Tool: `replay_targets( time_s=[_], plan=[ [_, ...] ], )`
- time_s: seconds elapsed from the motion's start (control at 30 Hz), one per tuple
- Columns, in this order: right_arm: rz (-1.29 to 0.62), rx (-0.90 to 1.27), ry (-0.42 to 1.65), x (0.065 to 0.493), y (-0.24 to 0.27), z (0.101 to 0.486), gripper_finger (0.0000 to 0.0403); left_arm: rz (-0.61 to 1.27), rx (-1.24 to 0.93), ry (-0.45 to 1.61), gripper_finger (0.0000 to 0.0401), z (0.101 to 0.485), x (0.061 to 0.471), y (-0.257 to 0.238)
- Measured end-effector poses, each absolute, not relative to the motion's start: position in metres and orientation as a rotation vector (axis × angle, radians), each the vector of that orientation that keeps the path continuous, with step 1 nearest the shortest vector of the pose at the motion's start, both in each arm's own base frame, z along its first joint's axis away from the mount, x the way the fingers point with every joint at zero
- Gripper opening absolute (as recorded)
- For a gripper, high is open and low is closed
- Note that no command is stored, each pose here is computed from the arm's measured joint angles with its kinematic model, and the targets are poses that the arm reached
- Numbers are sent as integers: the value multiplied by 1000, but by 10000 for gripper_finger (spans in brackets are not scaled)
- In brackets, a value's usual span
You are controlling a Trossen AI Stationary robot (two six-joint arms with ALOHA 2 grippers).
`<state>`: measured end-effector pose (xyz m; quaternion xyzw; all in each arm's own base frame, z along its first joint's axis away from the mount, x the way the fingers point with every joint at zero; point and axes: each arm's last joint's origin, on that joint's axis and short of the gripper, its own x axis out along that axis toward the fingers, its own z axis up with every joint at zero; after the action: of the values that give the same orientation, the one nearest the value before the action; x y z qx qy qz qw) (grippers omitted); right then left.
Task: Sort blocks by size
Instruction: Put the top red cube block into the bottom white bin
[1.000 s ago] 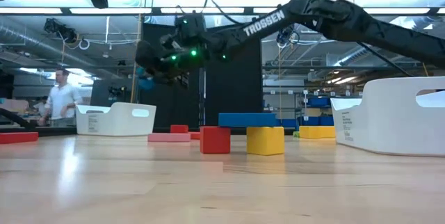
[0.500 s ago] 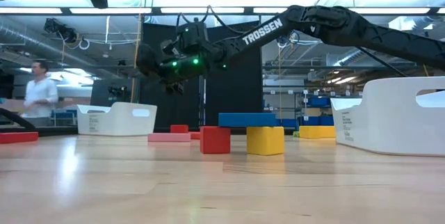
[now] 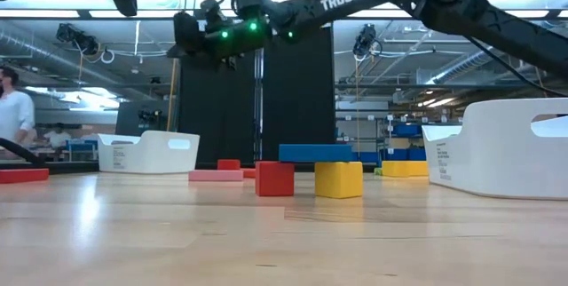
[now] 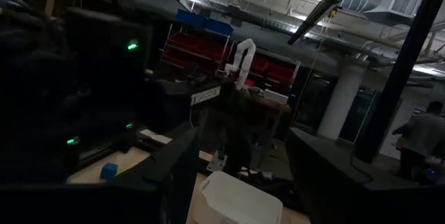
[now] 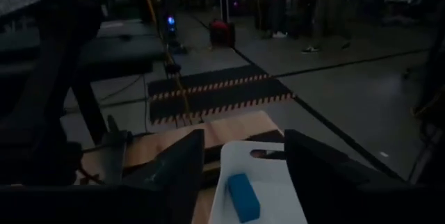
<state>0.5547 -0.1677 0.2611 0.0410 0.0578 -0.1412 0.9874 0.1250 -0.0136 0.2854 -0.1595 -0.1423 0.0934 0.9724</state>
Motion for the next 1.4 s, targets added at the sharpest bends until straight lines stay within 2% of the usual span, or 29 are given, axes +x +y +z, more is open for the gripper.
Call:
replay_targets(
  time_s=[0.33,0.57,0.73,0.83,0.93,1.17,1.4],
  plan=[
    [-420,59,239,556,-152,250,165,159,-319,-285,223,285,125,-14],
    [-463,46,266,537,-127,214,110,151,-315,-275,223,285,125,-15],
    [-480,65,151,471,-114,220,68,157,-309,-251,223,282,126,-15],
    [-495,66,113,422,-105,223,54,232,-299,-202,223,277,129,-13],
    [-531,61,98,374,-92,234,51,328,-302,-138,223,268,135,-12],
    [-617,25,58,278,-56,249,53,401,-375,-19,223,247,159,-12],
    [-596,18,17,217,-24,248,53,503,-431,128,223,235,187,-5]
  ],
)
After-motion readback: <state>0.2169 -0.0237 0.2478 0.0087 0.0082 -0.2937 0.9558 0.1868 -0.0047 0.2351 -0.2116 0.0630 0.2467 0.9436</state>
